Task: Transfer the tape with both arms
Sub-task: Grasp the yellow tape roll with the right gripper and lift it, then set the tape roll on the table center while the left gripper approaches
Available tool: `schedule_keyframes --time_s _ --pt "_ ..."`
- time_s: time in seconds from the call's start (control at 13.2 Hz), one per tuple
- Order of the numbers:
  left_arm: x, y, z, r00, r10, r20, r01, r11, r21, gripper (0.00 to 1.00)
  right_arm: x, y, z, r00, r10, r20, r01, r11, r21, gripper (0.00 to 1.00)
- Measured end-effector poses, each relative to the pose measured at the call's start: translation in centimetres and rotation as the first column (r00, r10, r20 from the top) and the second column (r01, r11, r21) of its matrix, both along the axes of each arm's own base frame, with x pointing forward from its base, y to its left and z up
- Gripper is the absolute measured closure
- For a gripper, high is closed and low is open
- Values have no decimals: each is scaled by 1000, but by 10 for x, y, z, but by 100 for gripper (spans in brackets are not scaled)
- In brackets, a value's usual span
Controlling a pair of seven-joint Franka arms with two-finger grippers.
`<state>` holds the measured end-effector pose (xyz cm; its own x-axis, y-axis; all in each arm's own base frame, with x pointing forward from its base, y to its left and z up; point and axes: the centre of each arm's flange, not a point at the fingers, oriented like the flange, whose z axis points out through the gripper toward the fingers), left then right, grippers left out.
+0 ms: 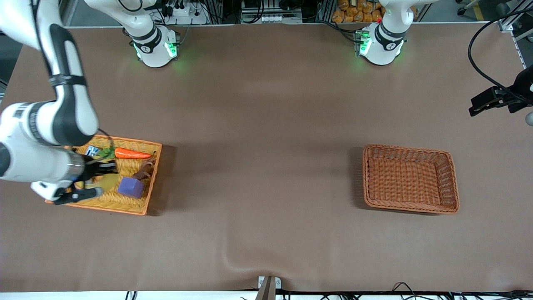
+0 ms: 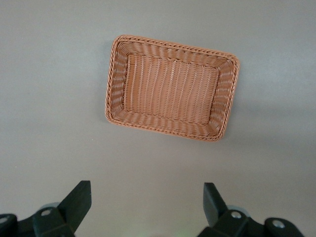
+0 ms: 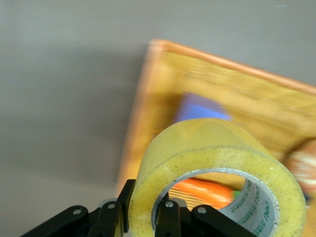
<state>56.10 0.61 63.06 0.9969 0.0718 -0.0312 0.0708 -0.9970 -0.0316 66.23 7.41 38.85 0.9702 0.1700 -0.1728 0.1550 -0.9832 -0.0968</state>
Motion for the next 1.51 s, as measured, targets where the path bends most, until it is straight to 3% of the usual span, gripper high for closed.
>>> schedule_keyframes --time_s 0.3,0.53,0.68,0.83,1.06,1.13,1.36,1.51 --pt "0 0 -1 1000 0 -2 0 1000 0 0 -35 184 8 992 -126 -4 126 992 4 77" --pt "0 1 -2 1000 1 -7 -1 1000 0 0 -63 325 -8 967 -246 62 243 968 60 77" --pt "0 1 -4 1000 2 -11 -2 1000 0 0 -83 396 -53 964 -254 79 246 964 97 77" --pt "0 1 -5 1000 2 -13 -2 1000 0 0 -106 445 -110 957 -282 72 275 957 91 77" --pt "0 1 -5 1000 2 -14 -2 1000 0 0 -117 478 -160 936 -340 88 330 938 109 77" --pt "0 1 -6 1000 2 -16 -2 1000 0 0 -115 477 -164 934 -347 90 337 935 109 72" --pt "3 2 -13 1000 2 -28 -2 1000 -2 0 -87 456 -139 920 -378 102 366 923 117 41" --pt "6 2 -17 1000 2 -31 -2 1000 -3 0 -67 425 -123 928 -360 96 356 932 65 18"
